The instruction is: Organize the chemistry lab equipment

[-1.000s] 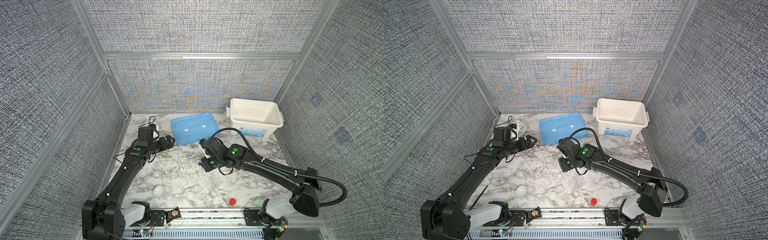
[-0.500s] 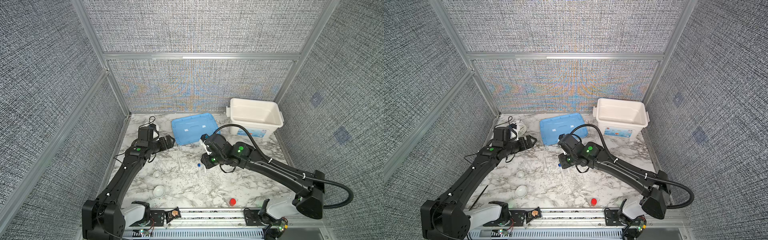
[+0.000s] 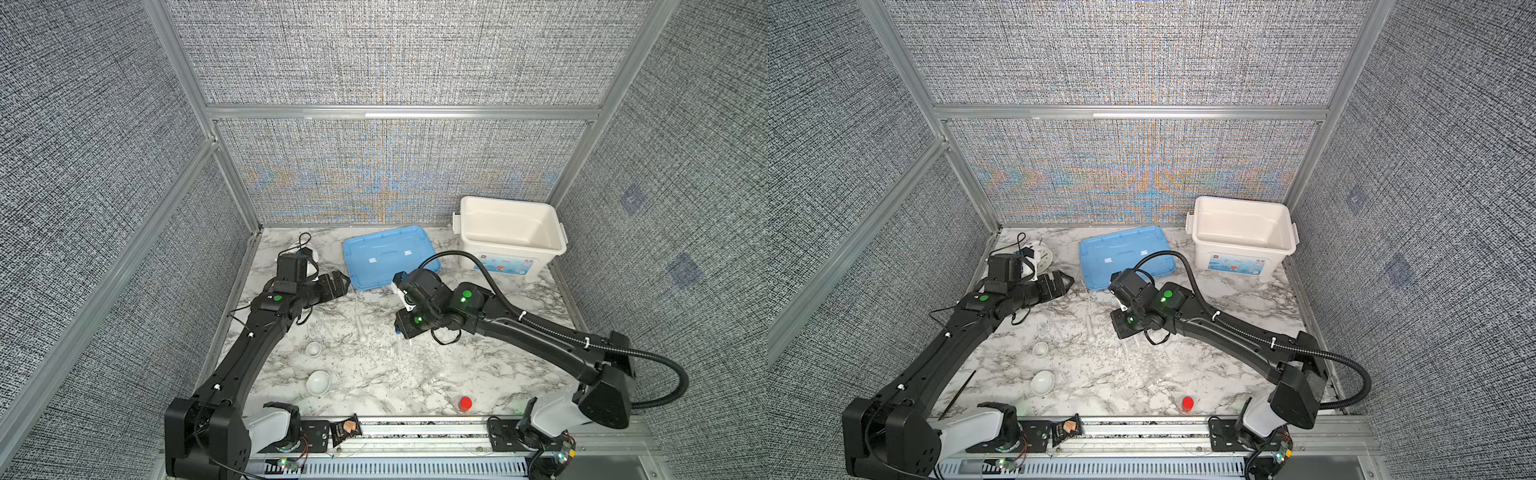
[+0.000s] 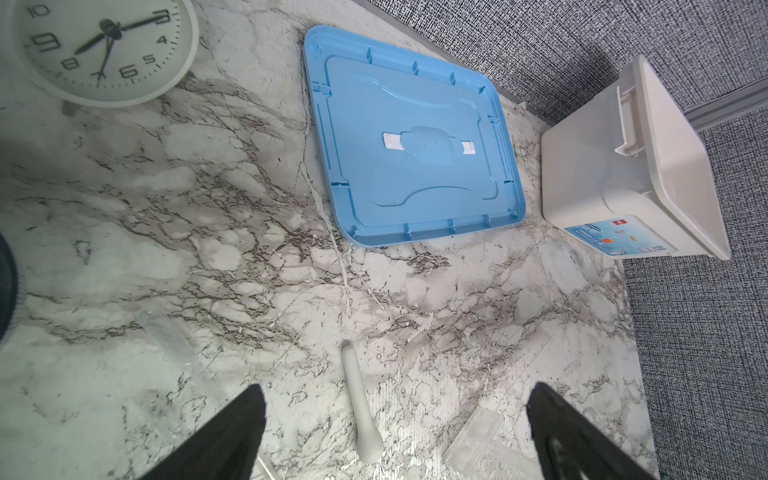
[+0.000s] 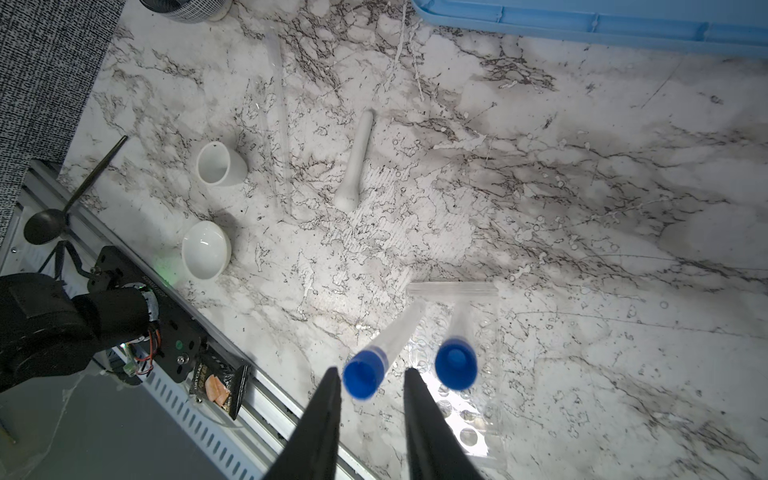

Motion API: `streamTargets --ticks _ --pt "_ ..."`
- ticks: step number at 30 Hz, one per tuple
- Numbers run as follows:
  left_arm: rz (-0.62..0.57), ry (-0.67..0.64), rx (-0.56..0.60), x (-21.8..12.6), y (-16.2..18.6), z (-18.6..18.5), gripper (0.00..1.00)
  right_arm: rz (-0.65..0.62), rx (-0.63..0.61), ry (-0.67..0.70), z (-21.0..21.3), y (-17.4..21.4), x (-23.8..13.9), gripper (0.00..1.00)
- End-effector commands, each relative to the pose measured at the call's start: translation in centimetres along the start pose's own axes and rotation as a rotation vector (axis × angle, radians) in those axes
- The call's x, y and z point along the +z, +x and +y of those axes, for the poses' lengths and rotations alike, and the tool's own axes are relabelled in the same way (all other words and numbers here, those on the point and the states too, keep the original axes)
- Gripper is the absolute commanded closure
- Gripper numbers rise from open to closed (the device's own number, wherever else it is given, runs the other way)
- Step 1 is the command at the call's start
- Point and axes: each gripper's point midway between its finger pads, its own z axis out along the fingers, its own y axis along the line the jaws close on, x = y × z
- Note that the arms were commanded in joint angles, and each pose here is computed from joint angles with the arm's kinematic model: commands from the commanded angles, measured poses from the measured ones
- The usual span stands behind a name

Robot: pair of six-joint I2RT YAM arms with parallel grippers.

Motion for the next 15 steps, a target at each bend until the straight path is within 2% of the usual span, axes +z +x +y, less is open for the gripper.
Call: streamTargets --ticks 1,8,15 --pt "-0.004 0.009 0.013 0.1 -0.1 -0.2 0.01 0.005 0.008 0.049 -0.8 0.1 0.0 0.70" --pt "0.004 0.013 0.015 0.4 0.0 -0.1 0.01 0.019 0.018 0.064 -1.3 0.7 0.0 0.71" --pt "0.006 0.016 0.014 0.5 0.1 -0.1 0.01 -0.019 0.023 0.053 -1.2 0.3 -1.3 0.70"
